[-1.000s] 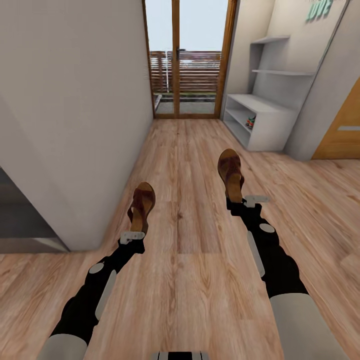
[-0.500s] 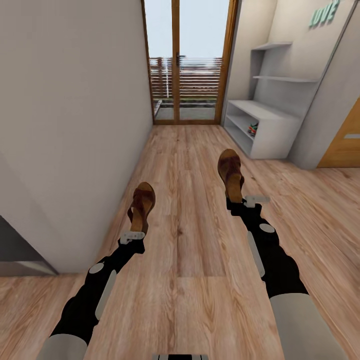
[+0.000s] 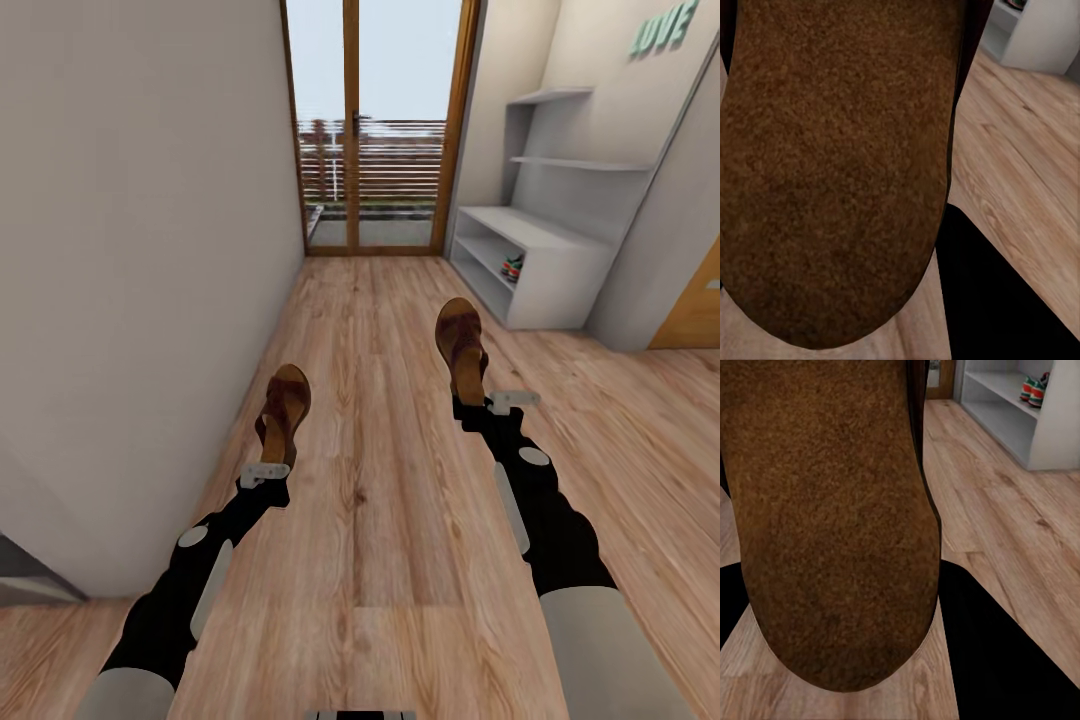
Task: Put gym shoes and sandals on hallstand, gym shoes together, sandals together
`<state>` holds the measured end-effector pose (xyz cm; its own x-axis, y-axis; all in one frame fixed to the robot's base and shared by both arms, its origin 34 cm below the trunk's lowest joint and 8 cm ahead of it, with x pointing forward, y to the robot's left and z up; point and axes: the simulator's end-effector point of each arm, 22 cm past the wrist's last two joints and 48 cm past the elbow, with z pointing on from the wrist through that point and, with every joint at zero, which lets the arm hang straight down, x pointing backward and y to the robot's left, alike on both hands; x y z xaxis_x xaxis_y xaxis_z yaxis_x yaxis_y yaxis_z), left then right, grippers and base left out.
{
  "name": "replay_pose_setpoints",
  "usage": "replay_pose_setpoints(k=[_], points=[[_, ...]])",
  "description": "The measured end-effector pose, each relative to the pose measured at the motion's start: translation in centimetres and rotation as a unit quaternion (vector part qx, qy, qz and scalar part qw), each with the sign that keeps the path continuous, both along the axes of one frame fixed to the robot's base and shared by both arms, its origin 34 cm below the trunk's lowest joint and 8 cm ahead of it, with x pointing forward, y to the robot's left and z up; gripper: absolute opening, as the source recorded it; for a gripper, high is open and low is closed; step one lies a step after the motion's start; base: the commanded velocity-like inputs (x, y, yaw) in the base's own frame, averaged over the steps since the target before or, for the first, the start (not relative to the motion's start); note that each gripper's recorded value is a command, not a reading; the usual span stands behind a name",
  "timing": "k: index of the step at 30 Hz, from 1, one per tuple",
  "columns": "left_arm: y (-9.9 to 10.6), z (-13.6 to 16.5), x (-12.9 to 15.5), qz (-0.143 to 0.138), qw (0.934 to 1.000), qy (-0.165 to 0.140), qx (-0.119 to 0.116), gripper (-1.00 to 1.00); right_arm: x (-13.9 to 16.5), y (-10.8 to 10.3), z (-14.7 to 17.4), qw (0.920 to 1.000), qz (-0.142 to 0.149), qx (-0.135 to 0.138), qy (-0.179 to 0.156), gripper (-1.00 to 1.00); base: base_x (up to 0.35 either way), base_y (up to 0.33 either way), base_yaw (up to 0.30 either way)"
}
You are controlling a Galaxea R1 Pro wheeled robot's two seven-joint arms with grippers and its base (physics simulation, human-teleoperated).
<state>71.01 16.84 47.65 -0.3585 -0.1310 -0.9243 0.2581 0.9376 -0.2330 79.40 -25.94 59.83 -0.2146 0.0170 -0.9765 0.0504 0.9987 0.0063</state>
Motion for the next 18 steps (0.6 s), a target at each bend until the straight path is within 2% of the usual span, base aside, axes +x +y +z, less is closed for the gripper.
replay_pose_setpoints(k=[18], points=[[0.01,0.01,0.01,0.000,1.0000,0.000,0.000,-1.00,0.02,0.07,-0.01,1.0000,0.001,0.000,0.000,-1.00,0.348,0.000,0.000]])
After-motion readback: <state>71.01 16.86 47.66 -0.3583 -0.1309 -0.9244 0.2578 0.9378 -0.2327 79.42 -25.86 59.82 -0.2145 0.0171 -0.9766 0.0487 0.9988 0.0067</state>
